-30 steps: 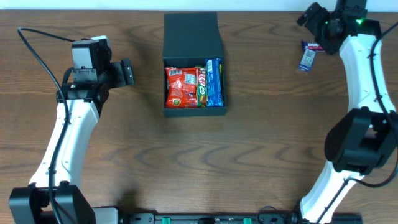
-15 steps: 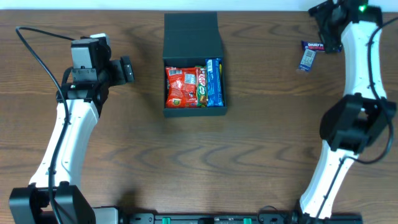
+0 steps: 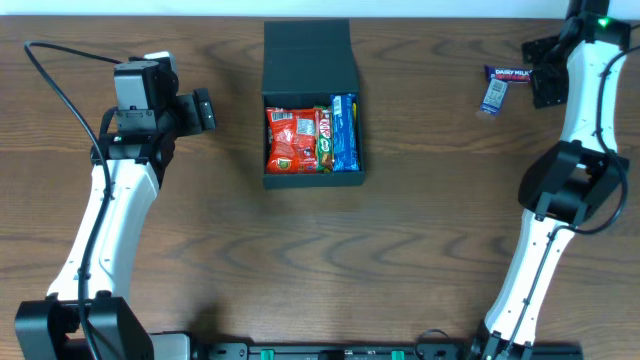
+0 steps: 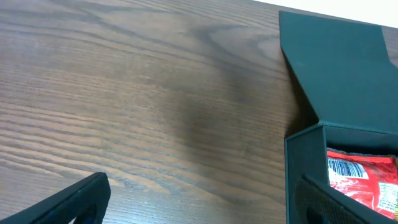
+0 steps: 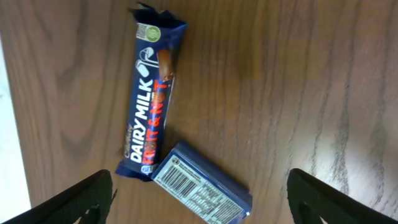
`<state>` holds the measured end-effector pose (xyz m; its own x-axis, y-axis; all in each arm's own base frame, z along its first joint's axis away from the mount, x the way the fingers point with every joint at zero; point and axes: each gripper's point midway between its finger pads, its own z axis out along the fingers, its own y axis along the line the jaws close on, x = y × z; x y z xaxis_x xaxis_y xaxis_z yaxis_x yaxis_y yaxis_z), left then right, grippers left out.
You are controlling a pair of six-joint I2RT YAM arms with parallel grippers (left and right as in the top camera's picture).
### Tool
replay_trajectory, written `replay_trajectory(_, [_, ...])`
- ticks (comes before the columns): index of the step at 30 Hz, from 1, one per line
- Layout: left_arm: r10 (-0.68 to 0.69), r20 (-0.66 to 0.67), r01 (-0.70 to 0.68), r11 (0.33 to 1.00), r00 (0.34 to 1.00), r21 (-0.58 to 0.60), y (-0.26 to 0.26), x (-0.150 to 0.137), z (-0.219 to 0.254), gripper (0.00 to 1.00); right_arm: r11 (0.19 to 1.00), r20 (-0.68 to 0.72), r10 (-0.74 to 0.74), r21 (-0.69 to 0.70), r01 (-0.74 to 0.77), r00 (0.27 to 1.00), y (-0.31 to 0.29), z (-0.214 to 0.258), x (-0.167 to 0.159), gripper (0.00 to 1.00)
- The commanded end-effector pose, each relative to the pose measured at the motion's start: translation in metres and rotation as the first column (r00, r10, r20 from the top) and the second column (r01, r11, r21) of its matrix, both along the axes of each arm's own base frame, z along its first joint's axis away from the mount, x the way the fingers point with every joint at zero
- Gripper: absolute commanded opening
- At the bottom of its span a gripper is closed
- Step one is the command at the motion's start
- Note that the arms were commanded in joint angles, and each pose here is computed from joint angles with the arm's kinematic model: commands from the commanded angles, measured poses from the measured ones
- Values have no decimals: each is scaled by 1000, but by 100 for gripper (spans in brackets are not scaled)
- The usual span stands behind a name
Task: Pack container
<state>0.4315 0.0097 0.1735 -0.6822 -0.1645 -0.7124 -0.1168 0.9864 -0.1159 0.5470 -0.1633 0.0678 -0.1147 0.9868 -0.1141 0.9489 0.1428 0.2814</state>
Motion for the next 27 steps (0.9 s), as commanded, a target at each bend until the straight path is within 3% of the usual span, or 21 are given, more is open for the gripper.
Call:
replay_trajectory(1, [3,-11,-2,1000,1000,2,2,-1,-5,95,1000,-1,-17,15,17,1000,-1,-7,2,88])
replay_trajectory(7, [2,-11,-2,1000,1000,2,2,-1,-5,95,1000,38,-18,6,18,999,-4,-7,12,86])
replay_trajectory(16, [3,-13,-2,1000,1000,2,2,-1,-5,95,999,212,-10,31,3,977,-3,-14,59,84])
replay_trajectory(21, [3,-14,-2,1000,1000,2,2,-1,-5,95,998,376,36,-66,-13,926,-7,11,98,87])
replay_trajectory(27, [3,-14,-3,1000,1000,2,2,-1,-5,95,992,417,56,-129,-2,907,-10,16,111,87])
